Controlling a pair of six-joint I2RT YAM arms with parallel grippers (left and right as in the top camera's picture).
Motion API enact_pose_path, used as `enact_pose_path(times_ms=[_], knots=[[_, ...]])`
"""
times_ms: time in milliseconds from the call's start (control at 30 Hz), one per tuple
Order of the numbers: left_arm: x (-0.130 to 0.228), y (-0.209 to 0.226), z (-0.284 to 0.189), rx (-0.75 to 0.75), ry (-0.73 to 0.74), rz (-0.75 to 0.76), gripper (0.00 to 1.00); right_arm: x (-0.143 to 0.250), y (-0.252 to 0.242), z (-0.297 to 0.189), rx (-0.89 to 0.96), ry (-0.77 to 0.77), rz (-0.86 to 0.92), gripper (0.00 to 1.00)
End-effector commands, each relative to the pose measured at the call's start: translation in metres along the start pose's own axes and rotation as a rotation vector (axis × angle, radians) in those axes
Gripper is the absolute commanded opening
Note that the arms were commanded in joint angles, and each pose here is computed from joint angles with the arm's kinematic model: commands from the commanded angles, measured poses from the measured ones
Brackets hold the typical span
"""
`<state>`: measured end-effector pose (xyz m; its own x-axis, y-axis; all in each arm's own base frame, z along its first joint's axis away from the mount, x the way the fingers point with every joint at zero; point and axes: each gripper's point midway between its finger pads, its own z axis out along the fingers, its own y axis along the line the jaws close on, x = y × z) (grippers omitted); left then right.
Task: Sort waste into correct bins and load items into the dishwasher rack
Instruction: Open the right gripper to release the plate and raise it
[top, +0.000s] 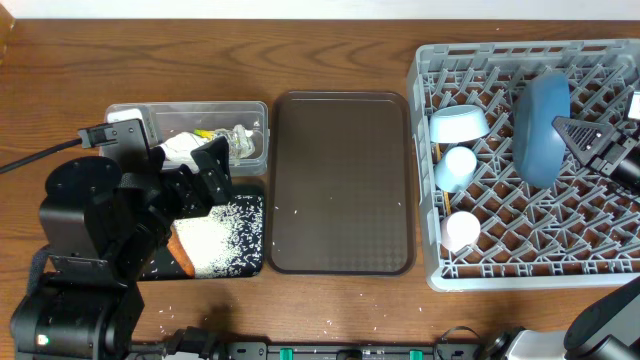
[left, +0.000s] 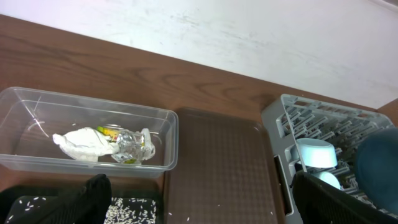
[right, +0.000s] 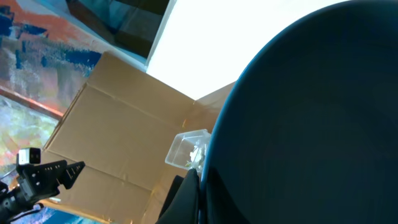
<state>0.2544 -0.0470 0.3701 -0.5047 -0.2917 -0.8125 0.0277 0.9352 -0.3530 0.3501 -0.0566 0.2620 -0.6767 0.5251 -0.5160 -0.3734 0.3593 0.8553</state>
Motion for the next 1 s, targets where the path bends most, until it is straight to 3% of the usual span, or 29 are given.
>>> enact_pose_path(times_ms=[0,367,733,767,833,867,967], knots=[[-0.001,0.002,0.0,-0.011,-0.006,-0.003,0.95,0.002,0.006,0.003,-0.04,0.005,-0.011,0.01],[-0.001,0.002,0.0,-0.011,-0.006,-0.003,0.95,0.001,-0.014,-0.004,0.07,-0.003,-0.01,0.01],[-0.001,0.002,0.0,-0.011,-0.006,-0.003,0.95,-0.023,-0.053,-0.083,0.298,-0.204,0.136,0.02],[-0.001,0.002,0.0,-0.011,-0.006,-0.003,0.95,-0.025,-0.057,-0.092,0.321,-0.224,0.142,0.09],[-0.001,0.002,0.0,-0.011,-0.006,-0.003,0.95,-0.024,-0.066,-0.107,0.38,-0.257,0.176,0.38],[-0.001,0.002,0.0,-0.011,-0.006,-0.003,0.95,-0.023,-0.072,-0.115,0.415,-0.273,0.207,0.4],[-0.001,0.002,0.0,-0.011,-0.006,-0.003,0.95,-0.02,-0.087,-0.136,0.516,-0.319,0.289,0.65]])
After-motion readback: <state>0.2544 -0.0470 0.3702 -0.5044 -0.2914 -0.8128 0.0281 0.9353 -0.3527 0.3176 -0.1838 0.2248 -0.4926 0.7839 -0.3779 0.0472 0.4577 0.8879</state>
